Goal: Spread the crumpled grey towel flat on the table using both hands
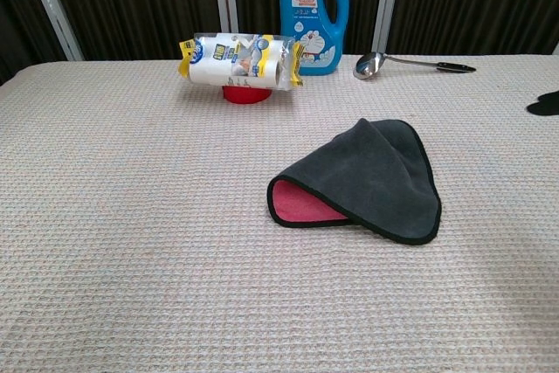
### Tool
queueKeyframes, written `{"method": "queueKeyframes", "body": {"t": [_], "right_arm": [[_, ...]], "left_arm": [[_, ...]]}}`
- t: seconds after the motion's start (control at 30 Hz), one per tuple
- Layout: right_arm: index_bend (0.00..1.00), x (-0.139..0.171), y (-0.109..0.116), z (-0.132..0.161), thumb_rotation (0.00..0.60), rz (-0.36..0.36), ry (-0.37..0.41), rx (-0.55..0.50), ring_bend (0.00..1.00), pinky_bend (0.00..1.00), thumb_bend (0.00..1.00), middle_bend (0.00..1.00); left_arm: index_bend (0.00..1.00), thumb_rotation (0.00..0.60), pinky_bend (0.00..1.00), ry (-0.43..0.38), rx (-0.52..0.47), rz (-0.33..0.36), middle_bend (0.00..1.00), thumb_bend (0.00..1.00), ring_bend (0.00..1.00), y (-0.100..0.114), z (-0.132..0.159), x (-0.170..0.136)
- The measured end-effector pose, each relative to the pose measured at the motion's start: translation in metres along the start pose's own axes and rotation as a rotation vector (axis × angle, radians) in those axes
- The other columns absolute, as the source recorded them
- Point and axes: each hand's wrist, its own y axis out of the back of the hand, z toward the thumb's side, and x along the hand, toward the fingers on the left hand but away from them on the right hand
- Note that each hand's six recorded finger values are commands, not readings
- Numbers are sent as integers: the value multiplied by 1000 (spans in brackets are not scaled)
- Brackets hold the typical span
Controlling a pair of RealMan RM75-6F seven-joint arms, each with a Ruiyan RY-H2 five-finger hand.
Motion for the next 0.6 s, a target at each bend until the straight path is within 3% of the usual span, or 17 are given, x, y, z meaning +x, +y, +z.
{"method": "queueKeyframes", "body": {"t": [0.17, 0.6], "right_arm": [[0, -19, -13, 24, 600, 15, 11, -29, 0, 44, 170, 0], [0, -66, -49, 62, 600, 22, -19, -62, 0, 44, 163, 0]], "left_arm": [[0, 600, 81, 7, 4, -7, 0, 0, 0, -3, -2, 0], [0, 600, 81, 3, 3, 5, 0, 0, 0, -1, 1, 2]]}}
